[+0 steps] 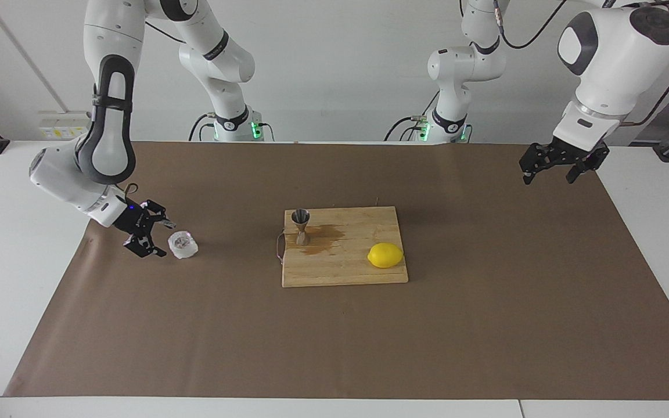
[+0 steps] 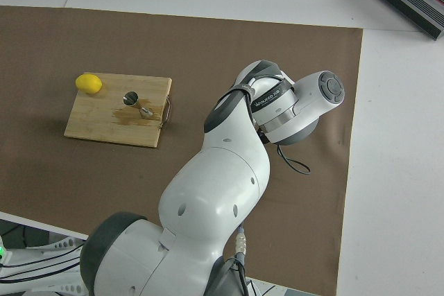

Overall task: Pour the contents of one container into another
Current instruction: 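Close the right gripper around the clear glass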

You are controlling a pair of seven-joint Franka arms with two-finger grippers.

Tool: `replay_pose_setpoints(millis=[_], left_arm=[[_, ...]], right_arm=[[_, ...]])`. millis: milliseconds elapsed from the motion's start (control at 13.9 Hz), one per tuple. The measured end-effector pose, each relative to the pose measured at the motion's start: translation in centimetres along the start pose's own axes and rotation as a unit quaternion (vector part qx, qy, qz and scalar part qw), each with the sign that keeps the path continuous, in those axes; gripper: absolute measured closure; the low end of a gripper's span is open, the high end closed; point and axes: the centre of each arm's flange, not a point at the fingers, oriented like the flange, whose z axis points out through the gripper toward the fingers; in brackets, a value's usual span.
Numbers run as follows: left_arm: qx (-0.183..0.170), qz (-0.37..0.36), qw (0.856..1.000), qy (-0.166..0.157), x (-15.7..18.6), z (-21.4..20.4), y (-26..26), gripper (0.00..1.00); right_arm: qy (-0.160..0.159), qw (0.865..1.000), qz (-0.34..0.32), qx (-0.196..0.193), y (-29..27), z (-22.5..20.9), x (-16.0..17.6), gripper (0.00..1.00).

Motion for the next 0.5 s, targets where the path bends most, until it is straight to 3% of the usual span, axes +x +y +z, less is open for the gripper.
replay_pose_setpoints(millis=[502], left_arm=[[-0.025,0.004,1.0,-0.01,-1.2,-3.5,1.1,0.0]], right_arm=[[0.021,1.0,0.014,0.0,0.4,3.3,0.5,0.0]])
